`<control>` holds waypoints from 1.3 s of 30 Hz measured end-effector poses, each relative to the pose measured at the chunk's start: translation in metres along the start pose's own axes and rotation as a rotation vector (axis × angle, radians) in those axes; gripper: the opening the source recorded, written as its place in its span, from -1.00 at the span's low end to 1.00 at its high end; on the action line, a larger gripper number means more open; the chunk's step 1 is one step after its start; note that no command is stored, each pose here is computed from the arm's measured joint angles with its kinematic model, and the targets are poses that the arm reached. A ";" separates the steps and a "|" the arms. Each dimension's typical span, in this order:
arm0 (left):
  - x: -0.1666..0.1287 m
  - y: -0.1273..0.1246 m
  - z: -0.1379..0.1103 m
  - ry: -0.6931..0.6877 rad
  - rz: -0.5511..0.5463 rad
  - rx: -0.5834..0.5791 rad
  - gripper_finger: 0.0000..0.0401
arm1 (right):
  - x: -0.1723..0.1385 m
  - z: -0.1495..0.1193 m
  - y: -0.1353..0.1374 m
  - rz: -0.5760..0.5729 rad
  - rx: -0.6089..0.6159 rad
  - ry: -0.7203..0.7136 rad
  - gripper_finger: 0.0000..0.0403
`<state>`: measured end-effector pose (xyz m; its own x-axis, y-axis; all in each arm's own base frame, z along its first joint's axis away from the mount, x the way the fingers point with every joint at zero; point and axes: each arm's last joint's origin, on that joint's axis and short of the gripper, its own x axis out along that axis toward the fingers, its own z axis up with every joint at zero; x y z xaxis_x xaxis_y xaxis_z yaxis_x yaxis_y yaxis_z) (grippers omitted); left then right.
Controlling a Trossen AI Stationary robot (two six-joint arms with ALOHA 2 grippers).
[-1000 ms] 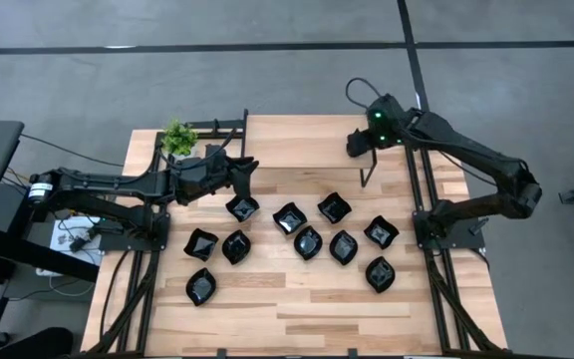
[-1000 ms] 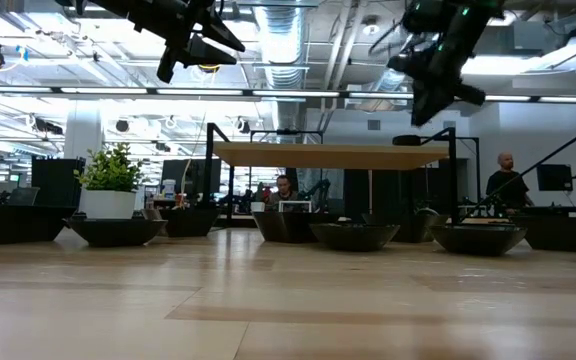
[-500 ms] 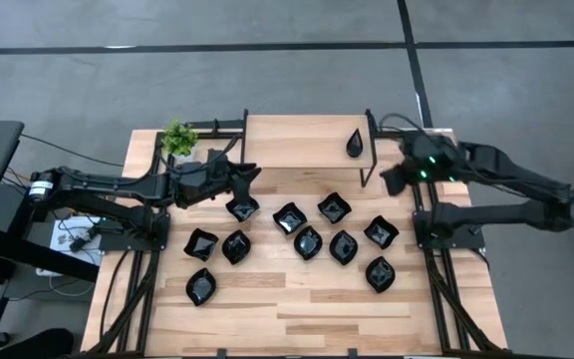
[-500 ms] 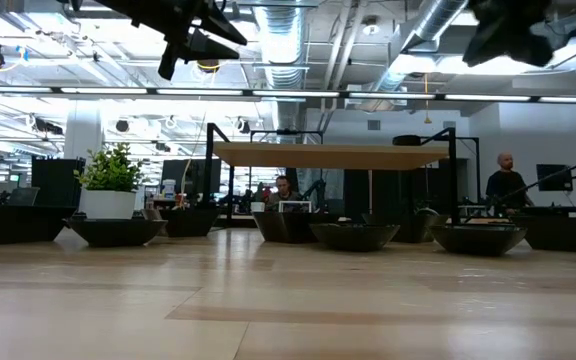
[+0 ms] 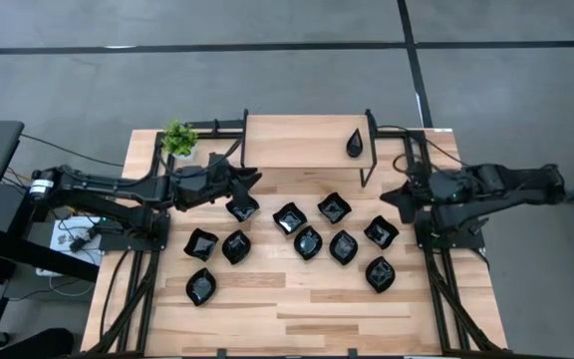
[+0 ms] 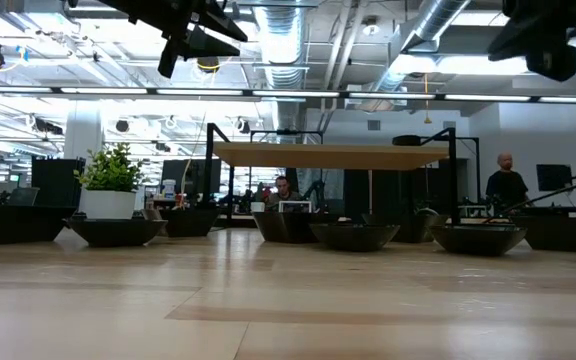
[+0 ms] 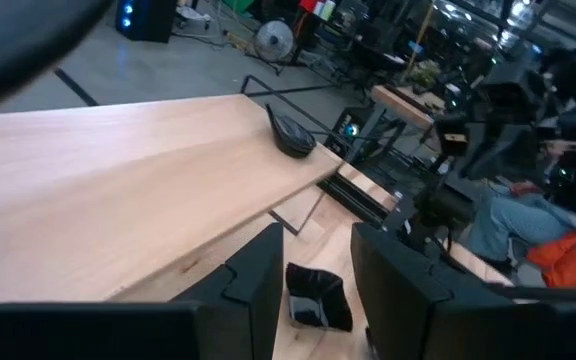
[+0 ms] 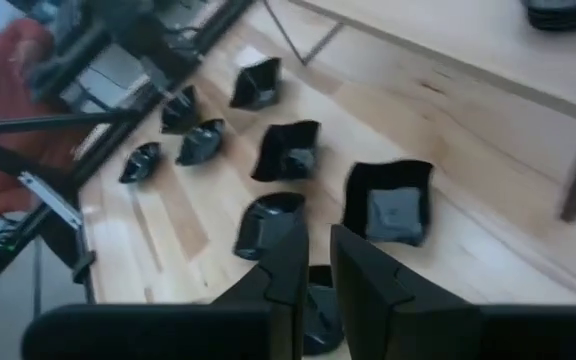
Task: Pick & Place Mini shaped plates
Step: Put the black plate on the shelf
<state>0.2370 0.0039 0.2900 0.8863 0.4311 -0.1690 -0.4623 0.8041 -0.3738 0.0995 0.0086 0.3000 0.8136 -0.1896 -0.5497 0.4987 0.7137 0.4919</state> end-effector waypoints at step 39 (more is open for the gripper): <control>-0.039 -0.036 -0.055 0.106 -0.146 -0.007 -0.39 | 0.067 -0.068 0.018 0.154 -0.078 0.302 -0.79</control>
<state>0.2204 -0.0650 0.2598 0.9418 0.2643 -0.2078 -0.3290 0.8518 -0.4077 0.1427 0.0544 0.2265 0.7465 0.1235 -0.6538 0.3436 0.7700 0.5377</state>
